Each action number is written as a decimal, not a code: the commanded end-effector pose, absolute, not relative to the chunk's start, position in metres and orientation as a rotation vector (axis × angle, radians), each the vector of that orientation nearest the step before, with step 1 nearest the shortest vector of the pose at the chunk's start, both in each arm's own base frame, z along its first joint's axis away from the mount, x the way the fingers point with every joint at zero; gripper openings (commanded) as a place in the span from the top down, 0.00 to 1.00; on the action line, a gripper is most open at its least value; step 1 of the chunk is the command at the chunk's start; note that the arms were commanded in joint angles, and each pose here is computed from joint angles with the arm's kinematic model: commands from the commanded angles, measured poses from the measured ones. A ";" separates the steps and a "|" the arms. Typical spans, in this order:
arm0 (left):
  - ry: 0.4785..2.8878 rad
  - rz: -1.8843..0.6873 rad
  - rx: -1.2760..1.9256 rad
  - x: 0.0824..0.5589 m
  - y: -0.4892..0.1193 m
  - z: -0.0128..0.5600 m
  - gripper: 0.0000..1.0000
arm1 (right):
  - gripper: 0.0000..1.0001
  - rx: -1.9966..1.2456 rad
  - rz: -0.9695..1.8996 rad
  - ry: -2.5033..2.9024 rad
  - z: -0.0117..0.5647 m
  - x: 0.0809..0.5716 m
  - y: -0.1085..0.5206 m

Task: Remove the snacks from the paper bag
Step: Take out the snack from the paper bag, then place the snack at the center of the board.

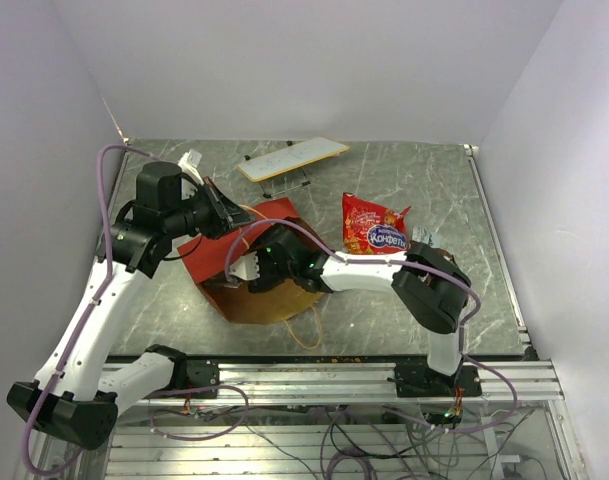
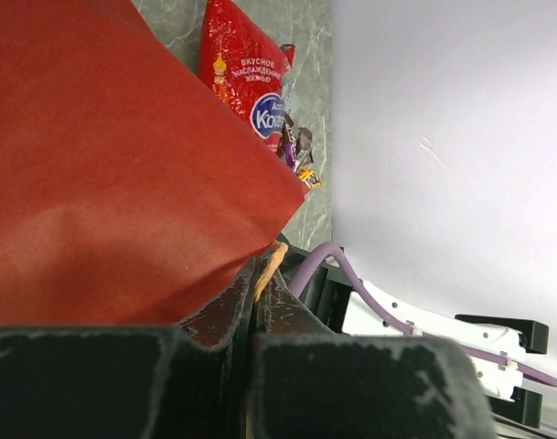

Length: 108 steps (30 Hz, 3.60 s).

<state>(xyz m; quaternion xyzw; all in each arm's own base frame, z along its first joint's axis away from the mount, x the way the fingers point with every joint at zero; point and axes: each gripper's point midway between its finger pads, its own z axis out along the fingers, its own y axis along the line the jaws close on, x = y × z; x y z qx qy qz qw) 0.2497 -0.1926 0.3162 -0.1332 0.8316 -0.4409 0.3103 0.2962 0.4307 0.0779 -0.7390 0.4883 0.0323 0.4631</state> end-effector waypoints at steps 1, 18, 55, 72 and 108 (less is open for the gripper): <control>2.190 -1.194 -0.302 0.245 -0.197 0.330 0.93 | 0.24 -1.748 -0.006 1.228 0.079 0.318 0.433; 2.189 -1.107 -0.269 0.247 -0.188 0.346 0.93 | 0.28 -1.832 -0.104 1.298 0.039 0.342 0.430; 2.159 -1.020 -0.319 0.250 -0.172 0.343 0.93 | 1.00 -1.867 0.276 1.123 0.105 0.265 0.429; 2.130 -1.057 -0.399 0.240 -0.168 0.334 0.93 | 1.00 -1.636 0.611 1.050 0.209 0.212 0.429; 2.206 -1.072 -0.338 0.250 -0.180 0.317 0.93 | 1.00 -0.698 0.388 1.248 0.424 0.263 0.313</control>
